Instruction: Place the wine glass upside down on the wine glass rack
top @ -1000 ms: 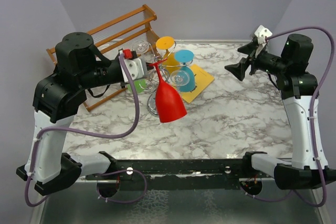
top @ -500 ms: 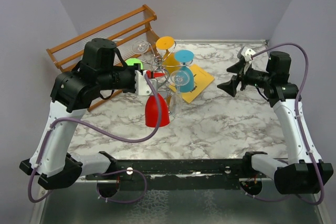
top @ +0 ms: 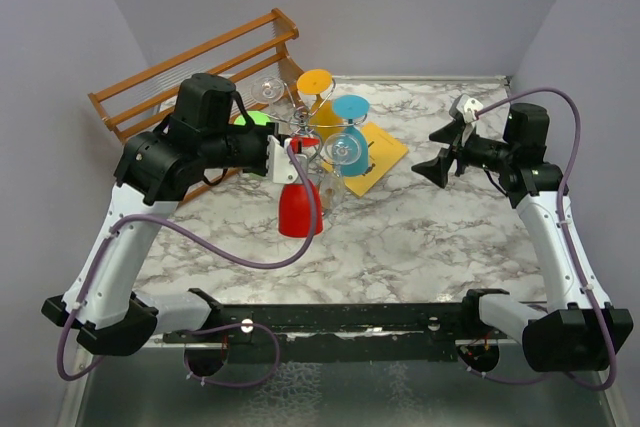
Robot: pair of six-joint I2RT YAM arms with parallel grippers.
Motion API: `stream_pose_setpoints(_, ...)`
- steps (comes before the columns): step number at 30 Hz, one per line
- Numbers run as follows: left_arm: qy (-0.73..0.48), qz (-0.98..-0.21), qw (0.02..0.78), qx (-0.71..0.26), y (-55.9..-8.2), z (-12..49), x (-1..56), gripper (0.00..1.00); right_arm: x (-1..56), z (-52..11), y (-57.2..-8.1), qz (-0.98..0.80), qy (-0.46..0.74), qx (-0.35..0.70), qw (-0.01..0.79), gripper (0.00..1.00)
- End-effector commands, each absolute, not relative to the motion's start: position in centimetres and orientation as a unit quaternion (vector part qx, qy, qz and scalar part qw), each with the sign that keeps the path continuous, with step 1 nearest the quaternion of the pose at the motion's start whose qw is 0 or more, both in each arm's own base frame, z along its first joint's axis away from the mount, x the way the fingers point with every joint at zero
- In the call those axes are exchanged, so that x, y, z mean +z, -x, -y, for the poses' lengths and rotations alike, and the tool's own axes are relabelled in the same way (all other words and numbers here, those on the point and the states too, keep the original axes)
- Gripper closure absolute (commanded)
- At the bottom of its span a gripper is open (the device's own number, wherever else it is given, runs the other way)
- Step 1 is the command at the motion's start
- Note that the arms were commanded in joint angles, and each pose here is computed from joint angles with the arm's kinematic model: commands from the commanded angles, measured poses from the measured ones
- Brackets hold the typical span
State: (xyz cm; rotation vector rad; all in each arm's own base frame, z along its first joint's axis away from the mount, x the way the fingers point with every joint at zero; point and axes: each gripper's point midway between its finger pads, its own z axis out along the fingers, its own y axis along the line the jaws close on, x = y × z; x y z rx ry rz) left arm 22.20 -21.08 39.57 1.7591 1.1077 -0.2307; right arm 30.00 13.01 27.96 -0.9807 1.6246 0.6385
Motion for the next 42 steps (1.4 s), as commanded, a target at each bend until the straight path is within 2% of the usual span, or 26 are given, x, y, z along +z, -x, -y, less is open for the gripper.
stream_pose_setpoints(1, -0.731, -0.437, 0.518, -0.081, -22.9, 21.6, 40.1, 1.0, 28.5, -13.1, -30.1, -0.668, 0.425, 0.261, 0.552, 0.12)
stream_pose_setpoints(20, -0.733, -0.46, 0.502, -0.016, -25.4, 20.4, 38.0, 1.0, 28.0, -12.9, -30.3, -0.674, 0.423, 0.255, 0.549, 0.12)
stream_pose_setpoints(42, -0.739, -0.468, 0.484, 0.038, -26.1, 18.7, 39.1, 1.0, 27.2, -12.9, -30.5, -0.679, 0.427, 0.258, 0.539, 0.11)
